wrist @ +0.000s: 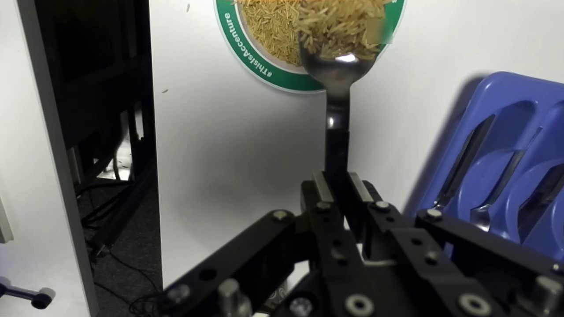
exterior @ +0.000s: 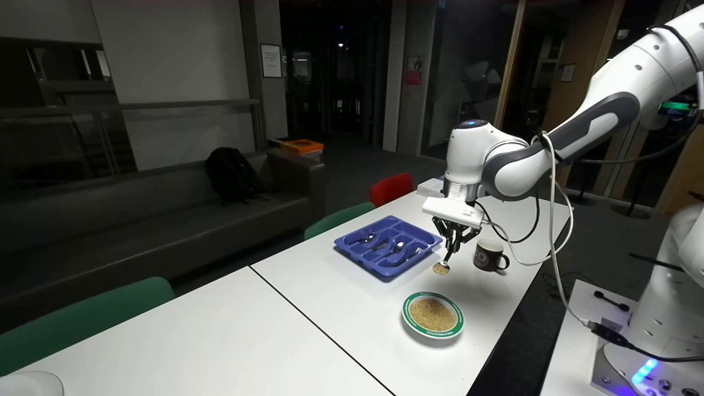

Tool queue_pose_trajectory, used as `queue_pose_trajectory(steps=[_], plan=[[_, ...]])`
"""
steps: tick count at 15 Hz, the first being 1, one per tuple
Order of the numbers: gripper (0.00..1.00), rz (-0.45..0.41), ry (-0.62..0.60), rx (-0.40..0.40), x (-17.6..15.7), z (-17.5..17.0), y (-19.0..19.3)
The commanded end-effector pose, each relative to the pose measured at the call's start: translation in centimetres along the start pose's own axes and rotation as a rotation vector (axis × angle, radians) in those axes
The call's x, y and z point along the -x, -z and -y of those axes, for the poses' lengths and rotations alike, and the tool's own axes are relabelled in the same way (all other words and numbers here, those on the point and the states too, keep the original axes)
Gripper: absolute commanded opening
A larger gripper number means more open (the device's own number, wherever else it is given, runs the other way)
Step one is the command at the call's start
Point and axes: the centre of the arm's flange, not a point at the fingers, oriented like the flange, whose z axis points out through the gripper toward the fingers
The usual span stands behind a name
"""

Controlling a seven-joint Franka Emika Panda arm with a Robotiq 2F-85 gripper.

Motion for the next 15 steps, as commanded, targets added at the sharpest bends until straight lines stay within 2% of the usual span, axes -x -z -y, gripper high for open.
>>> queue_pose_trajectory(steps=[1,7,15], plan=[[0.03,-0.027,0.003,0.004,1.1,1.1,-1.2],[0.03,-0.064,0.047,0.018,2.7,0.5,-3.0],[0.03,-0.132,0.142,-0.081,4.7,0.3,-3.8]])
